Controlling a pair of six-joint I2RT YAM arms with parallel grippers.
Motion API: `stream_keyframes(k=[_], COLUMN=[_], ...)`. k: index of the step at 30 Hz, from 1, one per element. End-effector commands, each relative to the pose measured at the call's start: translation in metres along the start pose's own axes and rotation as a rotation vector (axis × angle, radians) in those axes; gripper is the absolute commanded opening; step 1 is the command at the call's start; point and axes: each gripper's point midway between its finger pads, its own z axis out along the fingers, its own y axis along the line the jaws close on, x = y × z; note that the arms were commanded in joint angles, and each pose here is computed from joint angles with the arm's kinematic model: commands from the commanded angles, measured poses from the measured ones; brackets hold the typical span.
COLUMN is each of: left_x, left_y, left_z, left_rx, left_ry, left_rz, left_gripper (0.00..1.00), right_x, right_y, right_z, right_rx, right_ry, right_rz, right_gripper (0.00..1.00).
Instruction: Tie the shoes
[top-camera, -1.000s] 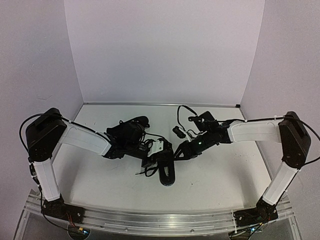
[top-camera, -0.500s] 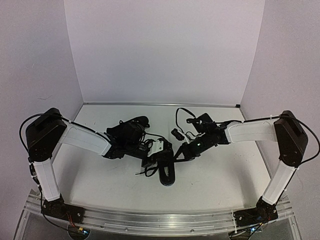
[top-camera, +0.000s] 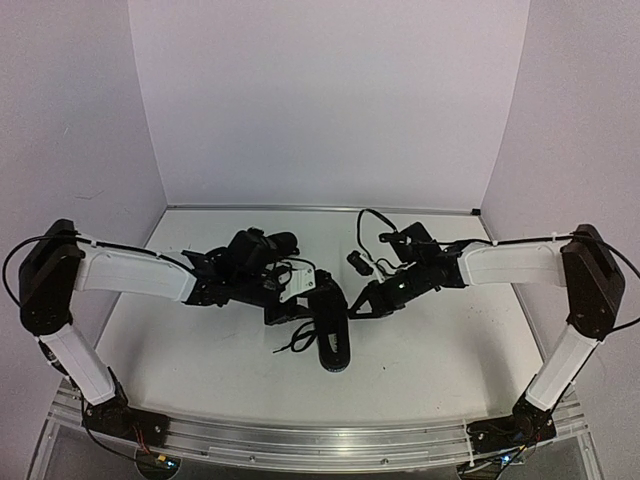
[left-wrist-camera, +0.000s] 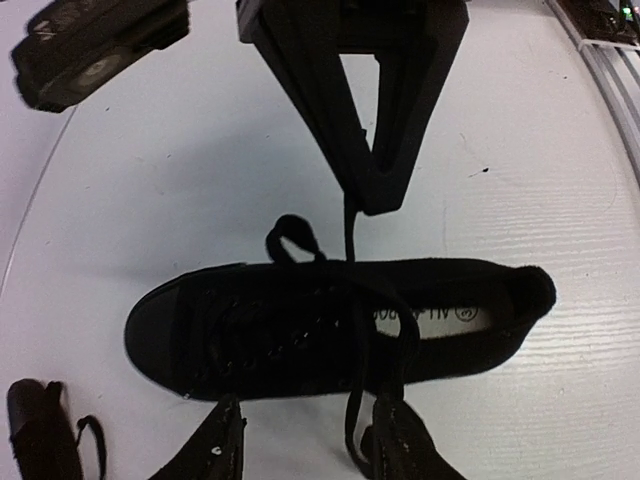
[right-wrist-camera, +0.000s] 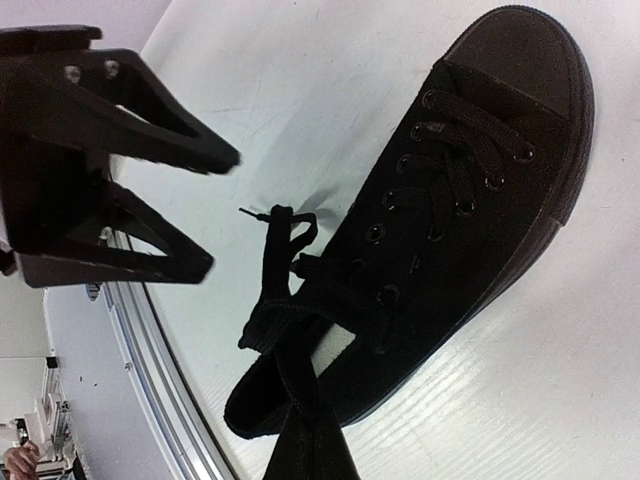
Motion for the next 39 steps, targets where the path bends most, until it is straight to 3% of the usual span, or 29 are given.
stream_keyframes(k=[1, 6, 9, 17, 23, 26, 39], left_x=[0.022, 0.066, 0.079, 0.093, 0.086, 0.081, 0.099], left_y=[-0.004, -0.022, -0.031, -0.041, -0.046, -0.047, -0.038], left_z=[-0.035, -0.036, -0.033, -0.018, -0.004, 0.001, 0.021], left_rx=[-0.033, 0.034, 0.077, 0.134, 0.171, 0.183, 0.13], left_ry=[0.157, 0.354, 0.407, 0.452, 0.4, 0.371, 0.45], left_rz=[-0.072, -0.105, -0.114, -0.156, -0.202, -0.23, -0.287], left_gripper=[0.43, 0.39, 0.37, 0.37, 0.39, 0.45, 0.45], right_x=[-0.007, -0.007, -0.009, -0.008, -0.009, -0.009, -0.012], right_y=[-0.004, -0.004, -0.003, -0.006, -0.006, -0.007, -0.005], right_z=[-0.006, -0.009, -0.013, -0.013, -0.013, -0.012, -0.016], right_rx=[0.034, 0.047, 0.054, 0.066, 0.07, 0.07, 0.075], right_ry=[-0.037, -0.047, -0.059, -0.06, -0.062, -0.061, -0.076], right_rz=[-0.005, -0.001, -0.004, 0.002, 0.002, 0.003, 0.004], right_gripper=[0.0, 0.0, 0.0, 0.0, 0.0, 0.0, 0.0])
